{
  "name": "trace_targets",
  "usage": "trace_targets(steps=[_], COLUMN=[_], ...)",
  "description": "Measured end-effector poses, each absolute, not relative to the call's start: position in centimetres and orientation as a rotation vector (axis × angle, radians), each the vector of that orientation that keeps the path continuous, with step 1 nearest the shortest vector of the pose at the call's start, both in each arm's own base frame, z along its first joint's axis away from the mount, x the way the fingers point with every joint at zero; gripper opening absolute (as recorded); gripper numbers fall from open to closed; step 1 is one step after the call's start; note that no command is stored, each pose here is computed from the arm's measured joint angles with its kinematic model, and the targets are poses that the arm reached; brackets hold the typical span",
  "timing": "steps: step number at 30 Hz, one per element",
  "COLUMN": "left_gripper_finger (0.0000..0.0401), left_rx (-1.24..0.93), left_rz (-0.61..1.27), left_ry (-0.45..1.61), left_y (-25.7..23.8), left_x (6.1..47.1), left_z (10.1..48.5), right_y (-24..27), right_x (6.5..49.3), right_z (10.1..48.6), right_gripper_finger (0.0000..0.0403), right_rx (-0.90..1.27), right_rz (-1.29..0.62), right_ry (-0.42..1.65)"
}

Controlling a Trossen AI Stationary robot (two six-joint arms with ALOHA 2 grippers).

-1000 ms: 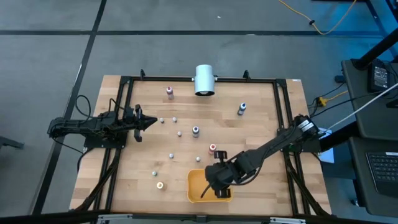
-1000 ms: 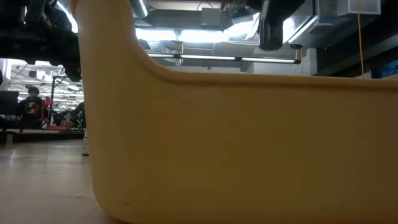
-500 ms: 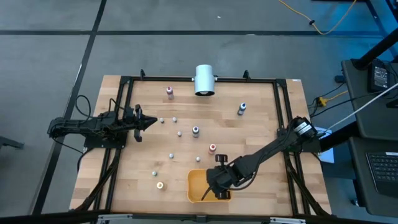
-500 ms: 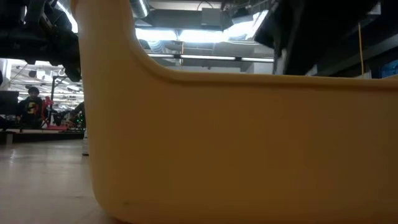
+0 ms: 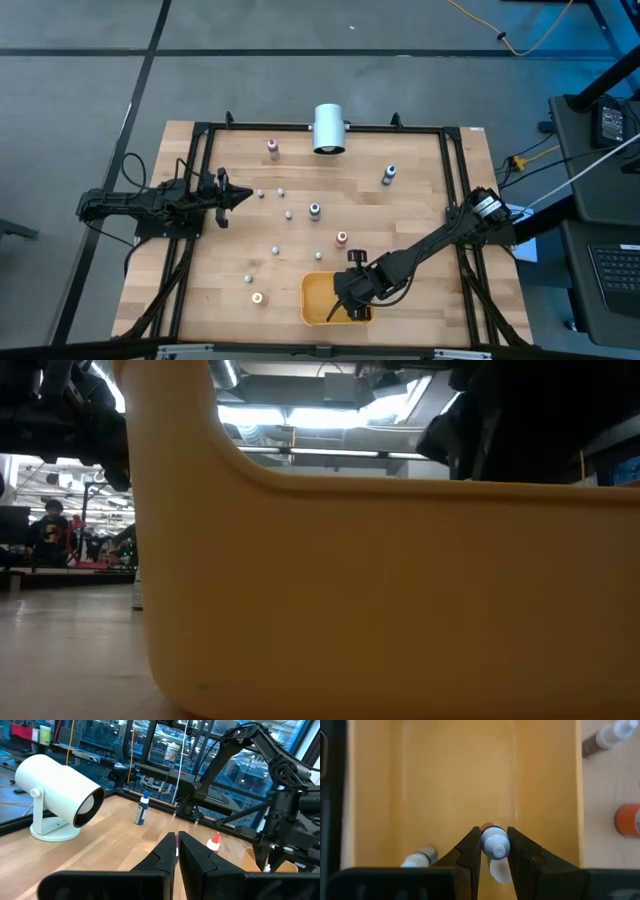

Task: Pick & Place food coloring
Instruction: Put the top small black food coloring bottle into the yellow container

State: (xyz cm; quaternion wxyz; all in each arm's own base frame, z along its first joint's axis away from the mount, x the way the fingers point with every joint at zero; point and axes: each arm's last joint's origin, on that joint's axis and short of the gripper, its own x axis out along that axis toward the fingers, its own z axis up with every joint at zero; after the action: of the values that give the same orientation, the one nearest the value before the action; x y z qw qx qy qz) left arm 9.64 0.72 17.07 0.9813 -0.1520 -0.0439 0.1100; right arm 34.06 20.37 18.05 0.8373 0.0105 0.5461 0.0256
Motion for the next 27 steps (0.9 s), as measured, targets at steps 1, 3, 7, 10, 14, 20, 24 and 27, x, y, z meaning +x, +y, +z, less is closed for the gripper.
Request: trace_targets(steps=[1,3,7,10,14,20,24,27], left_gripper_finger=[0.0017,0.0017,0.0017,0.0017,0.0017,0.0017,0.0017,0.0017], left_rx=[-0.306,-0.306,-0.306,-0.306,-0.306,-0.306,-0.306,-0.306], left_rz=[0.222,0.222,0.222,0.222,0.222,0.221,0.222,0.222], left_ry=[-0.089,-0.089,-0.088,-0.089,-0.088,-0.089,-0.088,-0.089], left_y=[0.7,0.7,0.7,0.7,0.7,0.7,0.7,0.7], left_x=[9.6,9.6,9.6,9.6,9.6,9.6,9.6,9.6], left_z=[17.1,17.1,17.1,17.1,17.1,17.1,17.1,17.1], right_y=[20.4,20.3,20.1,20.0,20.0,20.0,20.0,20.1], right_x=[34.0,33.9,33.7,33.6,33.7,33.7,33.8,34.0], right_z=[17.9,17.5,16.9,16.7,16.8,16.7,16.3,16.1], right_gripper_finger=[0.0081,0.0081,0.0081,0.0081,0.0081,0.0081,0.0081,0.0081], right_rx=[0.024,0.023,0.051,0.043,0.044,0.032,0.031,0.032], right_rz=[0.056,0.052,0.028,-0.001,0.0,-0.014,-0.017,-0.016], right_ry=[1.152,1.158,1.161,1.154,1.148,1.137,1.142,1.138])
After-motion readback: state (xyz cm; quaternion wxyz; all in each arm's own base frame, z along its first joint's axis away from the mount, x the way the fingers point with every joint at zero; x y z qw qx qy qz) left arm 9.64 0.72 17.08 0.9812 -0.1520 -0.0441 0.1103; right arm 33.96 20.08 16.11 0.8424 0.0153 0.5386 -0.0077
